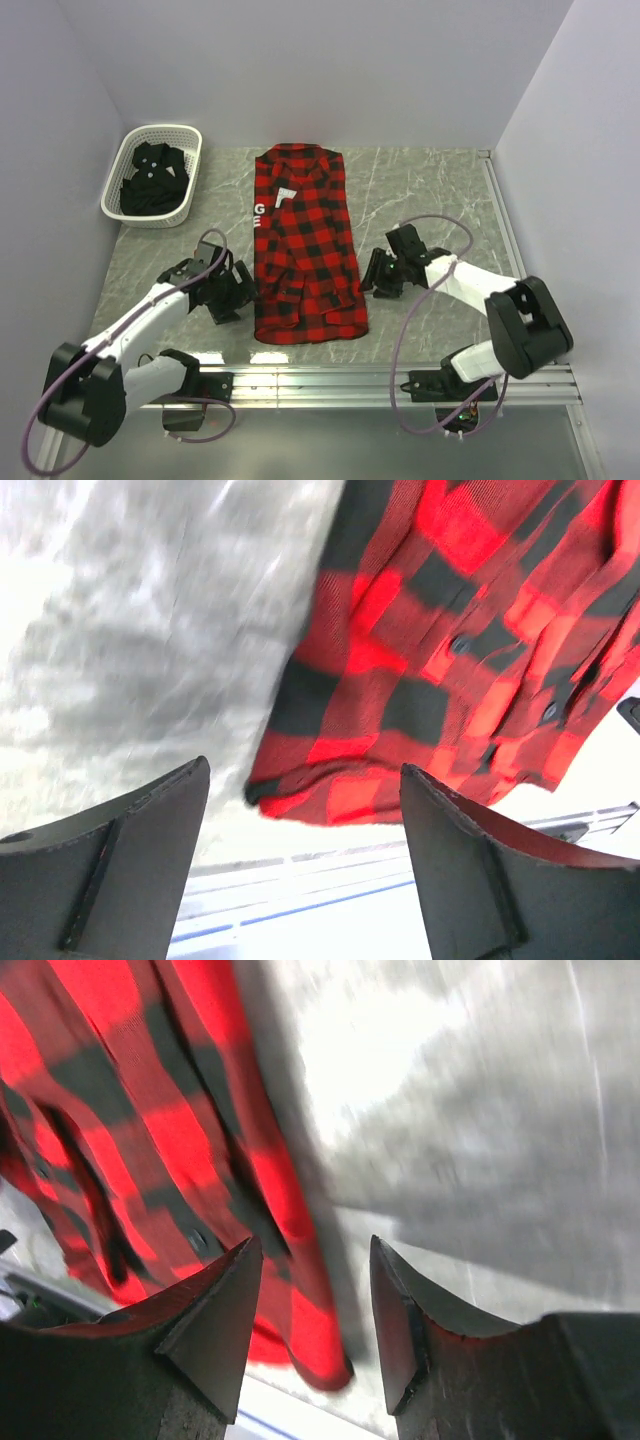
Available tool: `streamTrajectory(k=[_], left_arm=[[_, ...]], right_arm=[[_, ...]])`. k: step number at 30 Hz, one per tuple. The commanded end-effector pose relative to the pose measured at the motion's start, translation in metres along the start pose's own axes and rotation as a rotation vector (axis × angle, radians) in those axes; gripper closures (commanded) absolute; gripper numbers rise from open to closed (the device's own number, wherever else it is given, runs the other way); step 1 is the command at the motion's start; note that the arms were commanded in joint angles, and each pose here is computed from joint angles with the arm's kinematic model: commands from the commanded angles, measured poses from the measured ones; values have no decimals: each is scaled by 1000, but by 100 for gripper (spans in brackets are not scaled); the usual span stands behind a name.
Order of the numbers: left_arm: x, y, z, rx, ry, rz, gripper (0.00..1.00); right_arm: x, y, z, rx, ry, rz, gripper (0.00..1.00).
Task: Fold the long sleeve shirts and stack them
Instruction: Fold the shirt
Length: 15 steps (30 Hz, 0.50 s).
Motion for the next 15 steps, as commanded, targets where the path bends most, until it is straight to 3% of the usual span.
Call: streamTrajectory(k=[1, 10, 15], left_arm=[[-24, 12, 5, 46, 72, 34, 18], [-38, 7, -16, 38, 138, 22, 21], [-41, 5, -24, 35, 170, -1, 28]], right_arm=[[-17, -6, 14, 9, 21, -22, 45], [-37, -22, 14, -6, 86, -40, 45], [-45, -24, 10, -15, 133, -24, 45]])
Point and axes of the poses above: each gripper's point midway between its finger pads, its own z axis back along the fingers, its own y axis along the line the jaws close on, x = y × z, the point moved 6 cm from there along z, back along the fingers, and after that the axes turned 14 degrees about -z, right-handed, at the moved point
